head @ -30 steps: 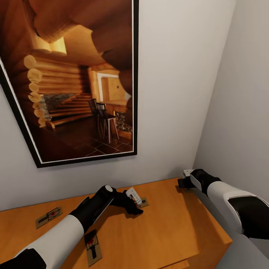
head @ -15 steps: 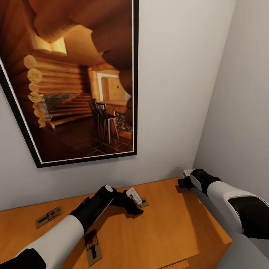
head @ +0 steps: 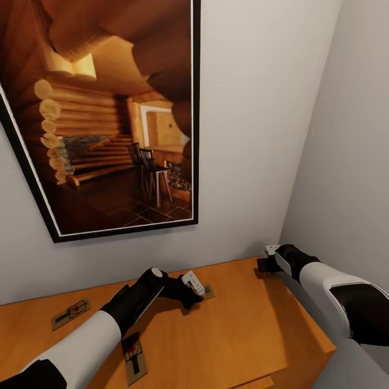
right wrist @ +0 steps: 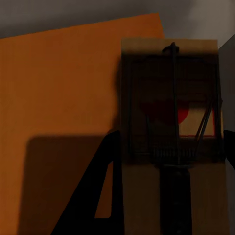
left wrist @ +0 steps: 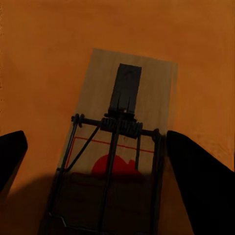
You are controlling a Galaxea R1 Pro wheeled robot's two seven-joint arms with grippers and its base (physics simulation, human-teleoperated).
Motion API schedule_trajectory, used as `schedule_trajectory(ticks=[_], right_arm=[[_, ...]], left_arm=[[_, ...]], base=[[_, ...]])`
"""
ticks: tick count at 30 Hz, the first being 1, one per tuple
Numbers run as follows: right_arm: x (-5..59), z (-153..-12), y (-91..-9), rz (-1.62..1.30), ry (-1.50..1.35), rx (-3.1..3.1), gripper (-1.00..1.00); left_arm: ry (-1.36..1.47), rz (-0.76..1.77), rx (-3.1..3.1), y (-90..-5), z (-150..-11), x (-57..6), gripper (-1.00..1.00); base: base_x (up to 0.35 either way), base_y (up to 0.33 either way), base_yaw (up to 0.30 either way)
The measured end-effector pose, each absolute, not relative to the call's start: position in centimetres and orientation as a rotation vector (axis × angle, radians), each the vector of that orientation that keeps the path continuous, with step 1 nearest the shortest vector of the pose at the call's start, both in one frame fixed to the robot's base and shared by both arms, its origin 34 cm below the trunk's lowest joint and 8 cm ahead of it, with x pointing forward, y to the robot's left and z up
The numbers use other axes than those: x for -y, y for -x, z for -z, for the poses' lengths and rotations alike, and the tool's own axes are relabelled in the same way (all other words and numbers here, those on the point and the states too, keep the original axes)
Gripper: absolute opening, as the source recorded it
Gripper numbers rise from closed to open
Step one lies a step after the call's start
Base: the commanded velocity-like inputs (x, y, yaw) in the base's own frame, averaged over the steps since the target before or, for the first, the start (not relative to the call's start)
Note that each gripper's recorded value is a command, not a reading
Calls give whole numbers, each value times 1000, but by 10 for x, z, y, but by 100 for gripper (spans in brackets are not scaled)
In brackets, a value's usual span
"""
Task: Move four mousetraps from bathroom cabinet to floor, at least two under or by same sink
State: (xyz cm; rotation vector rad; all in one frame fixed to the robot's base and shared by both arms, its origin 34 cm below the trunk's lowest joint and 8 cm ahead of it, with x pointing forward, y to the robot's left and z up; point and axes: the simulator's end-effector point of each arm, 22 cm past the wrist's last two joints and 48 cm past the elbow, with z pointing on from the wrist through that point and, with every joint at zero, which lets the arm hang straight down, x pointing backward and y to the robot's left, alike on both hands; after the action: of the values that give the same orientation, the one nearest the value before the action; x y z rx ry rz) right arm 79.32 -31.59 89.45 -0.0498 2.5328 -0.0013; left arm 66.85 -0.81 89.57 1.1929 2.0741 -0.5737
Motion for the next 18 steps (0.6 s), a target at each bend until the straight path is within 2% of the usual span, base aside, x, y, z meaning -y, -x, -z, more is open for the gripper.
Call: schedule_trajectory(ticks=[18], right_arm=[[316, -894, -793, 2, 50, -2533, -100]], left_arm=[[-1177, 577, -2083, -670, -897, 7, -100]], base=[[0, 0, 0]])
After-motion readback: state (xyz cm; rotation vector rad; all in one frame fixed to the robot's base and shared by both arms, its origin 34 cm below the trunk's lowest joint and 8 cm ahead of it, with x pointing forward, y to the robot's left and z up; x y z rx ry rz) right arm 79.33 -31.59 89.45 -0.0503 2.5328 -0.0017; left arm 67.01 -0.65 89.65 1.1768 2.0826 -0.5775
